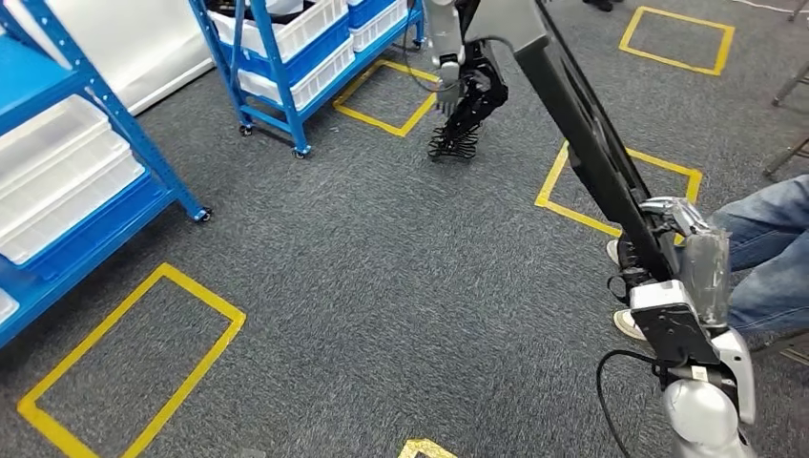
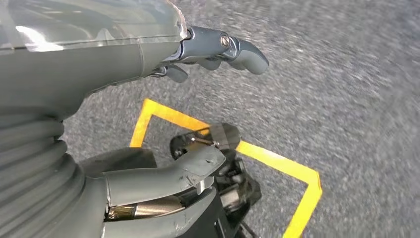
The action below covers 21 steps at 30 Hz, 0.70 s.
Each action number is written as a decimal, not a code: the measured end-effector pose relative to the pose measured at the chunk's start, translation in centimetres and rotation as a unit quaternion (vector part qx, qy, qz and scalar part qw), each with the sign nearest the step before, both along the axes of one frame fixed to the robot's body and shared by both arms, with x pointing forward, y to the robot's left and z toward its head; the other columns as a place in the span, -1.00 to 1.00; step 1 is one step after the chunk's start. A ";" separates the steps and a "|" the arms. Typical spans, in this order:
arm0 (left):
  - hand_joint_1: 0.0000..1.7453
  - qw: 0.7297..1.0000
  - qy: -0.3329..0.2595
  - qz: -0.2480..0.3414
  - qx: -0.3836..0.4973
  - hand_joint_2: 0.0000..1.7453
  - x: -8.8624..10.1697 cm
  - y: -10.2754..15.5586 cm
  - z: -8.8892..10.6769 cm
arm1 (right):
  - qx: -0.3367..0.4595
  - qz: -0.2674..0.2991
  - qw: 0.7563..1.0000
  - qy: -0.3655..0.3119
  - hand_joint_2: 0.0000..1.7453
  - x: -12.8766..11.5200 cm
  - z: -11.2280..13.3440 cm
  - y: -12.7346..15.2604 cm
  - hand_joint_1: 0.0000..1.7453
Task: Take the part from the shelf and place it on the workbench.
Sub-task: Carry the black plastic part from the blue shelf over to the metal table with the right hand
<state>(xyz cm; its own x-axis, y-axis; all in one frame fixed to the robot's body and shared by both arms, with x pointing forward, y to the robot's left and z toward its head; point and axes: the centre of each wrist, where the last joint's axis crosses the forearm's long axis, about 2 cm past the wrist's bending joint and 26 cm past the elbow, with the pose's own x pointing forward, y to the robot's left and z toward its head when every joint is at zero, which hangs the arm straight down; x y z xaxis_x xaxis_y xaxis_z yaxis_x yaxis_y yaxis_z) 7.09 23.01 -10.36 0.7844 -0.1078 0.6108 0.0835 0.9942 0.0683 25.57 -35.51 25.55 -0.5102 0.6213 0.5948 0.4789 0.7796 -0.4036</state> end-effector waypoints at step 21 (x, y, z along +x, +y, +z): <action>-1.00 1.000 0.005 0.002 -0.002 1.00 -0.4 -0.1 -0.1 | -0.008 -0.011 1.000 0.004 1.00 -0.4 0.0 -0.9 1.00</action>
<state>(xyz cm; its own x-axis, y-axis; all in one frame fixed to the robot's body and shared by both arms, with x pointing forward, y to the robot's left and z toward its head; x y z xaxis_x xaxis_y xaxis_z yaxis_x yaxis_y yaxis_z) 6.65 22.93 -10.43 0.7910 -0.1024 0.6032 0.0811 0.9947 0.0625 25.15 -36.40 25.55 -0.4908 0.6421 0.5890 0.4931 0.7620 -0.4198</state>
